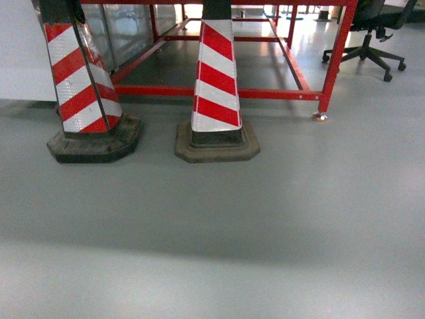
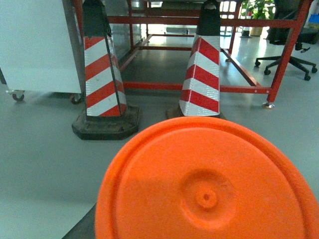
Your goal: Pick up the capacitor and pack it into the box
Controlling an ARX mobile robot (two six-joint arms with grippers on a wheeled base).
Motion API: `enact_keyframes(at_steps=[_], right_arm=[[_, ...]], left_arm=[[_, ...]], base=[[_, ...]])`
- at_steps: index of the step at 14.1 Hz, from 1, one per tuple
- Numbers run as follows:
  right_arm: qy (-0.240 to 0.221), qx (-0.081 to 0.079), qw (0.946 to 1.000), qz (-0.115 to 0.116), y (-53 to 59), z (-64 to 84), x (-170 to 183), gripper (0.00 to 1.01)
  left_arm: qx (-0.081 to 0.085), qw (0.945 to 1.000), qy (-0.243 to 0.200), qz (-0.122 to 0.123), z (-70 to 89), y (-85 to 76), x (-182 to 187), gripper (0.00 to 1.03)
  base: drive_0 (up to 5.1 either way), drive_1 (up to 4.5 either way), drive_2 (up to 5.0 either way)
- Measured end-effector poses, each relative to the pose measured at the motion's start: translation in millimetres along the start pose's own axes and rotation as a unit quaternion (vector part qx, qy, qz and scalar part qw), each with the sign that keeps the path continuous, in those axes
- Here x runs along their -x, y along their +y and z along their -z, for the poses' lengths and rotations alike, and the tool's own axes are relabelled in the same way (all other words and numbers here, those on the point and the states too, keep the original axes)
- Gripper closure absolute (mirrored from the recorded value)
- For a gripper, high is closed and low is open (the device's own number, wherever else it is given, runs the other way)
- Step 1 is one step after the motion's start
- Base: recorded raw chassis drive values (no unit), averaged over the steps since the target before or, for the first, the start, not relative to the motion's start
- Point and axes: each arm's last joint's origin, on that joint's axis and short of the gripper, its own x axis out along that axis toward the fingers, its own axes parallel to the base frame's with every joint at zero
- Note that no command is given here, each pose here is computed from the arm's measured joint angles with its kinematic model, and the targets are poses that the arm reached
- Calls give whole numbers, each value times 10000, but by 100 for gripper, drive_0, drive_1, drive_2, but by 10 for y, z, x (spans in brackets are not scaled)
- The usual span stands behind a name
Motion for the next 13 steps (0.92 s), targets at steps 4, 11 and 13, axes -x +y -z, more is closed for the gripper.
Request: enact_keyframes(at_steps=[4, 11, 13], right_arm=[[-6, 0, 10000, 4, 0, -1, 0, 3], [-6, 0, 10000, 6, 0, -1, 0, 3], [-15, 0, 10000, 8, 0, -3, 0, 3]], left_arm=[[0, 10000, -2, 4, 0, 0, 0, 60], [0, 10000, -17, 4, -3, 0, 0, 60], [0, 10000, -10, -6, -2, 0, 0, 60]], base=[[6, 435, -423], [4, 433, -425], [-2, 427, -431]])
